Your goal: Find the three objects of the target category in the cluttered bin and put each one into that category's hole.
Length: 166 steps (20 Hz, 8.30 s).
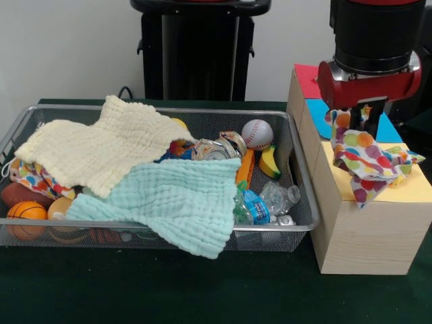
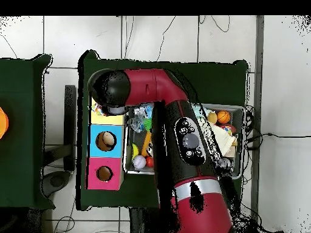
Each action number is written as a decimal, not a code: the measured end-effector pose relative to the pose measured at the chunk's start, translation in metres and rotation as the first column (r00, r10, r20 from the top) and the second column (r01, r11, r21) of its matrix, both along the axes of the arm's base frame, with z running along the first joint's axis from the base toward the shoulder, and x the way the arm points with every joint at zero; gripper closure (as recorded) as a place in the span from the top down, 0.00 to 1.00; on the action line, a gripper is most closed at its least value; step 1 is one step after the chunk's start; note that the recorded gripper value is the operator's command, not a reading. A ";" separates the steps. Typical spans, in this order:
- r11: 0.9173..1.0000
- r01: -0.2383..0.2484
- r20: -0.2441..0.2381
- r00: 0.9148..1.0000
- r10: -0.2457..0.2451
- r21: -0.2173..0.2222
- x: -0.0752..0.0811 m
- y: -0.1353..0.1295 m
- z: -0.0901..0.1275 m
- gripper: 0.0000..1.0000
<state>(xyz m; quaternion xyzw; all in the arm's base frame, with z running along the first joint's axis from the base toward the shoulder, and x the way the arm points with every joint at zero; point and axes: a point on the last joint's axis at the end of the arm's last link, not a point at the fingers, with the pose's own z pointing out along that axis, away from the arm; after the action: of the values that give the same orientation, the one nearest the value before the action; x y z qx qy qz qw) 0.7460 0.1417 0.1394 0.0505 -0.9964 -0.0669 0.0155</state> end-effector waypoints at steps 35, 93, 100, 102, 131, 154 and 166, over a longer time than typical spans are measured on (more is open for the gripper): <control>0.997 -0.076 -0.084 0.993 0.077 0.017 -0.029 0.058 -0.061 0.00; 0.998 -0.055 -0.051 0.997 0.053 -0.030 -0.007 0.056 -0.119 1.00; 0.998 -0.057 -0.052 0.997 0.056 -0.033 -0.009 0.056 -0.117 1.00; 0.998 -0.059 -0.053 0.997 0.057 -0.034 -0.010 0.056 -0.114 1.00; 0.996 0.047 0.026 0.999 -0.045 -0.070 0.020 -0.017 0.040 1.00; 0.976 0.178 -0.033 0.982 -0.184 -0.128 -0.014 -0.168 -0.005 1.00; 0.973 0.190 -0.037 0.980 -0.196 -0.130 -0.055 -0.209 -0.043 1.00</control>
<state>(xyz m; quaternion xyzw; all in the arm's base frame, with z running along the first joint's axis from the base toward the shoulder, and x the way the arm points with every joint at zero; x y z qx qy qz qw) 0.6908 -0.0674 0.0968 -0.0493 -0.9981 -0.0062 0.0368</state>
